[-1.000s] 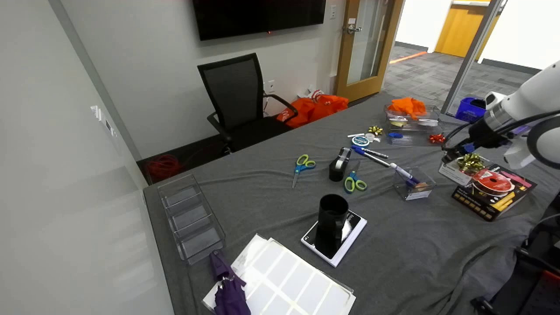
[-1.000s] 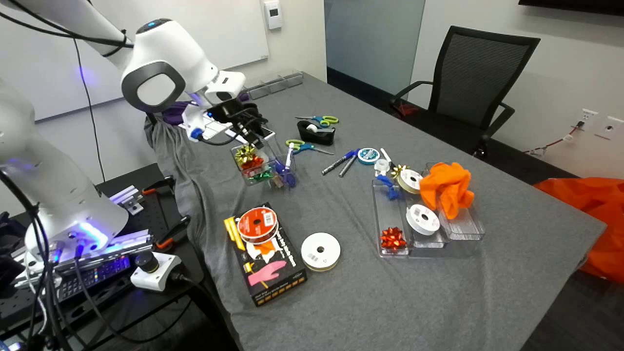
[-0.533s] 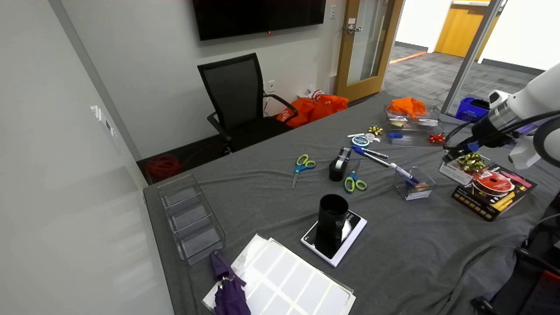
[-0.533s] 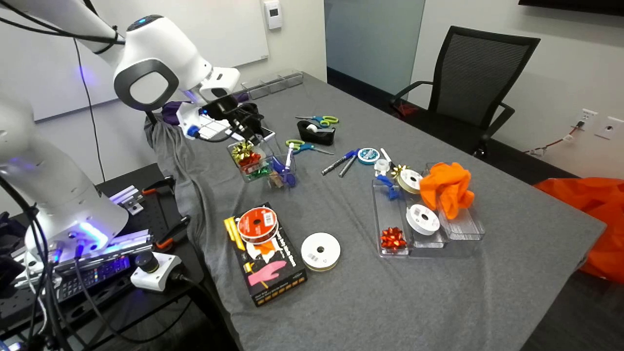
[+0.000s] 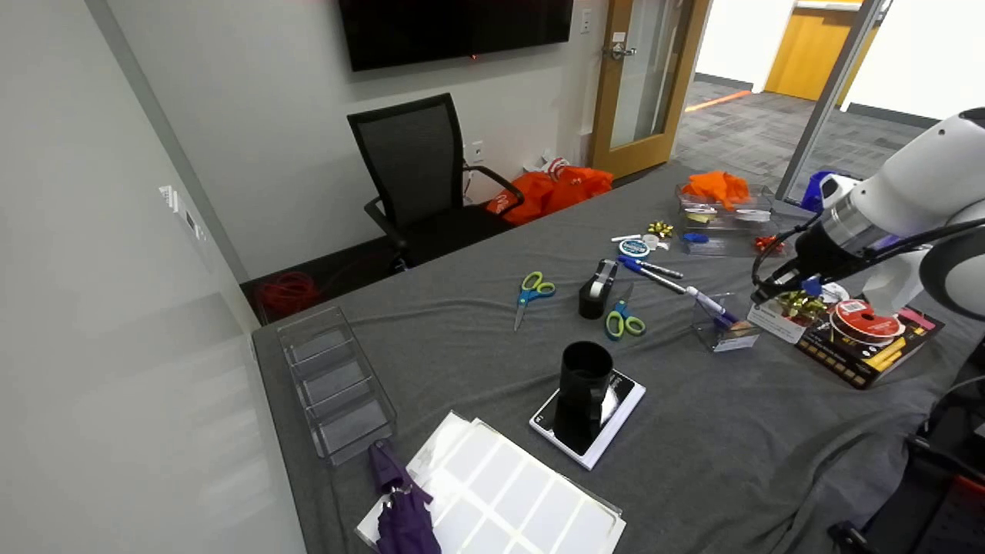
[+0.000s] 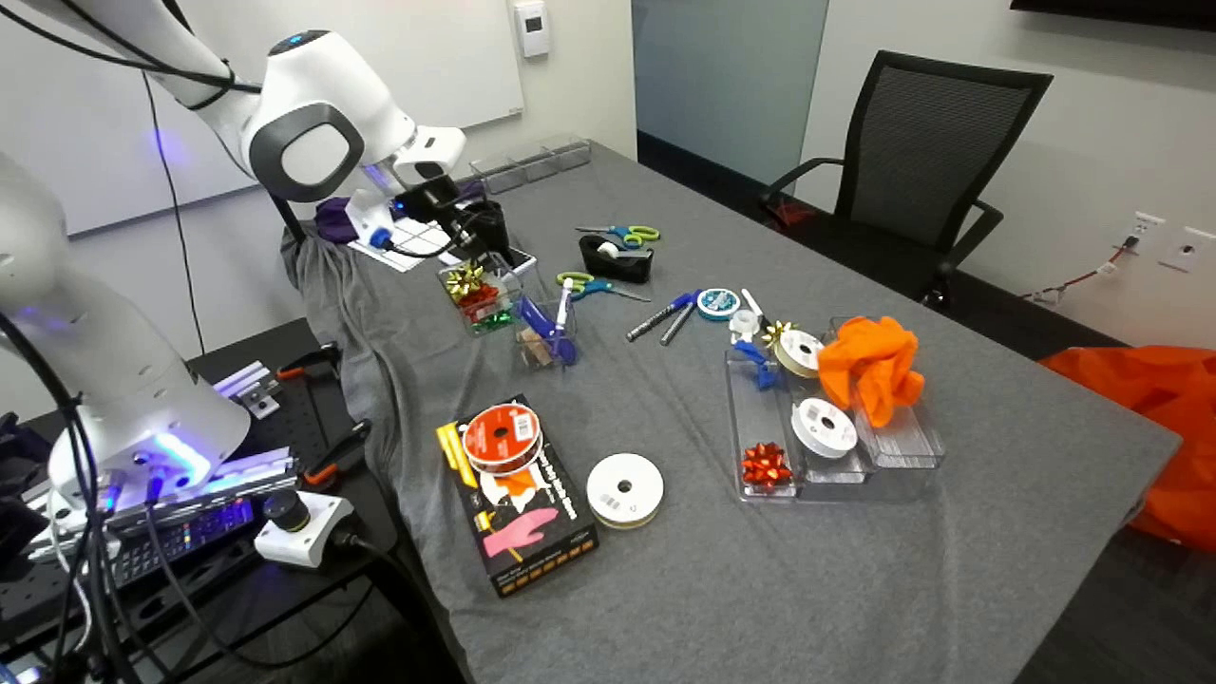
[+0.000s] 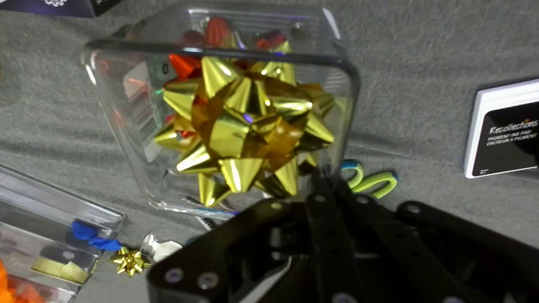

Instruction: Move the clear square bowl to the left

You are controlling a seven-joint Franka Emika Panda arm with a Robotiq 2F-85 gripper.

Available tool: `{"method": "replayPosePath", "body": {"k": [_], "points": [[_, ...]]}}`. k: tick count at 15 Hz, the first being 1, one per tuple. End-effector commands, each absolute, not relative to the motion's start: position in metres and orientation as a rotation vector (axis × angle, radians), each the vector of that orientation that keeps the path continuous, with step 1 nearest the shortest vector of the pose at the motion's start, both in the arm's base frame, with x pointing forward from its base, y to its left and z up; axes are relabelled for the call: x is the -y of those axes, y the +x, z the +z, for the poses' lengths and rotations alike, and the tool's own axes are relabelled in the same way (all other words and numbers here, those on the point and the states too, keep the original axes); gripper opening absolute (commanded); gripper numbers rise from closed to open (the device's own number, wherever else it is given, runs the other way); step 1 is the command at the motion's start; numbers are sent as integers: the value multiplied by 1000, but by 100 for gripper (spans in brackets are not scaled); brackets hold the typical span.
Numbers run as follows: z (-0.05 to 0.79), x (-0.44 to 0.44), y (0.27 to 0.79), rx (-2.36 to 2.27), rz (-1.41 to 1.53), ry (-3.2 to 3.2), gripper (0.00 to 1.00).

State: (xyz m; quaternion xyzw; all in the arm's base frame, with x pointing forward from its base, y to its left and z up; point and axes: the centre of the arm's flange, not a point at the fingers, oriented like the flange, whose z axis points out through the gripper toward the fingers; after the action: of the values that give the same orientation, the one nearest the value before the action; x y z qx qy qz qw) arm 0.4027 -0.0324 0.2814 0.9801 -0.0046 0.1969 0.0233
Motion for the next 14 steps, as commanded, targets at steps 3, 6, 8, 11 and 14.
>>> {"method": "replayPosePath", "body": {"k": [3,6,8,11,14], "points": [[256,-21,379,-1,586,3062,1],[243,-42,377,-22,641,3071,1],[233,-52,375,-36,669,3072,1],[219,-61,372,-56,679,3064,1],[212,-66,375,-36,689,3042,1]]}}
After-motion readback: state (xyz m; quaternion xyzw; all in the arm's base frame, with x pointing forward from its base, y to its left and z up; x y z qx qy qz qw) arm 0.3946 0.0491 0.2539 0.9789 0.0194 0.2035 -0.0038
